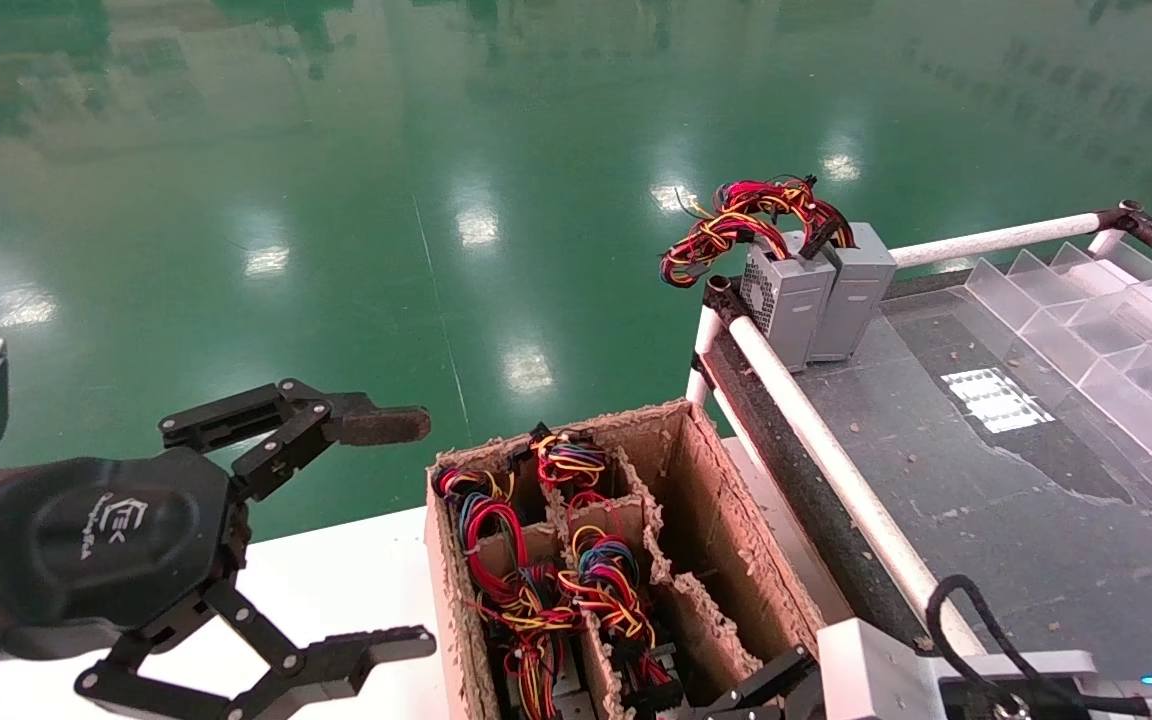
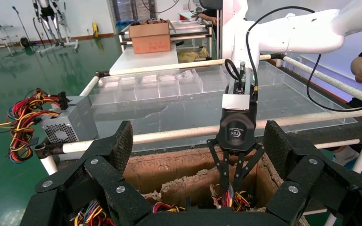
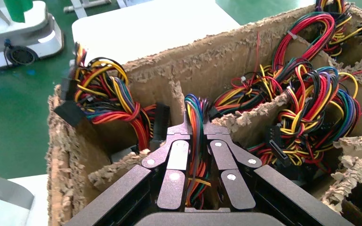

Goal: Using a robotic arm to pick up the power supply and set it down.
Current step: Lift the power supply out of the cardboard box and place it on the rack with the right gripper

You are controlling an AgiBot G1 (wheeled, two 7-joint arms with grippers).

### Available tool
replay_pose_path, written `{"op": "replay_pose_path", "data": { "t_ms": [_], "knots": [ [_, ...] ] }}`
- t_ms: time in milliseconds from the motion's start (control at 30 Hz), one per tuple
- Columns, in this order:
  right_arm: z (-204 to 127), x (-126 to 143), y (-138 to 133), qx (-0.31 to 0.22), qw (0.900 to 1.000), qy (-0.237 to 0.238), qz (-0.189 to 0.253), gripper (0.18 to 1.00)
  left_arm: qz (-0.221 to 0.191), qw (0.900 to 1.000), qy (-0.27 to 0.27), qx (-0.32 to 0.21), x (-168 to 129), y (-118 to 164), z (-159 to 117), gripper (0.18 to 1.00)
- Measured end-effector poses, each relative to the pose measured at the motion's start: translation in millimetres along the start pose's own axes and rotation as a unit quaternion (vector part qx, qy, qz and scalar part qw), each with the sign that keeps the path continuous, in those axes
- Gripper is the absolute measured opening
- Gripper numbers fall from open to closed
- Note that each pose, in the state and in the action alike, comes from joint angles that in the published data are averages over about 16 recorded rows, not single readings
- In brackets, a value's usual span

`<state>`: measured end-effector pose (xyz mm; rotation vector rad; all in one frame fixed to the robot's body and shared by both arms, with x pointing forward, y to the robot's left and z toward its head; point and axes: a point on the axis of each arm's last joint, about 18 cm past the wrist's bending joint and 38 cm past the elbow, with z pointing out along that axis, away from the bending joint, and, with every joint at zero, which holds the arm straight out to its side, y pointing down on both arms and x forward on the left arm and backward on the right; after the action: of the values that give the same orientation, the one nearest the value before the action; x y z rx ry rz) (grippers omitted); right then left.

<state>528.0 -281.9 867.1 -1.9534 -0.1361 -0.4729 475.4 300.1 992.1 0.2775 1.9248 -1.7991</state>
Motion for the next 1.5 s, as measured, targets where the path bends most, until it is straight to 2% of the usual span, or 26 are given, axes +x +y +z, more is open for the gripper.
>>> {"op": "replay_pose_path", "data": {
  "t_ms": [233, 500, 767, 1000, 1233, 1500],
  "knots": [
    [-22, 1, -21, 0.036, 0.999, 0.013, -0.005, 0.225, 0.0, 1.0, 0.0, 0.0, 0, 0, 0, 1.001],
    [-69, 7, -64, 0.091, 0.994, 0.047, -0.032, 0.221, 0.0, 1.0, 0.0, 0.0, 0, 0, 0, 1.001],
    [-127, 16, -111, 0.131, 0.983, 0.1, -0.086, 0.221, 0.0, 1.0, 0.0, 0.0, 0, 0, 0, 1.001],
    [-178, 27, -139, 0.136, 0.968, 0.163, -0.137, 0.221, 0.0, 1.0, 0.0, 0.0, 0, 0, 0, 1.001],
    [-221, 46, -143, 0.105, 0.95, 0.24, -0.17, 0.221, 0.0, 1.0, 0.0, 0.0, 0, 0, 0, 1.001],
    [-260, 75, -121, 0.047, 0.928, 0.324, -0.176, 0.221, 0.0, 1.0, 0.0, 0.0, 0, 0, 0, 1.001]
  ]
}}
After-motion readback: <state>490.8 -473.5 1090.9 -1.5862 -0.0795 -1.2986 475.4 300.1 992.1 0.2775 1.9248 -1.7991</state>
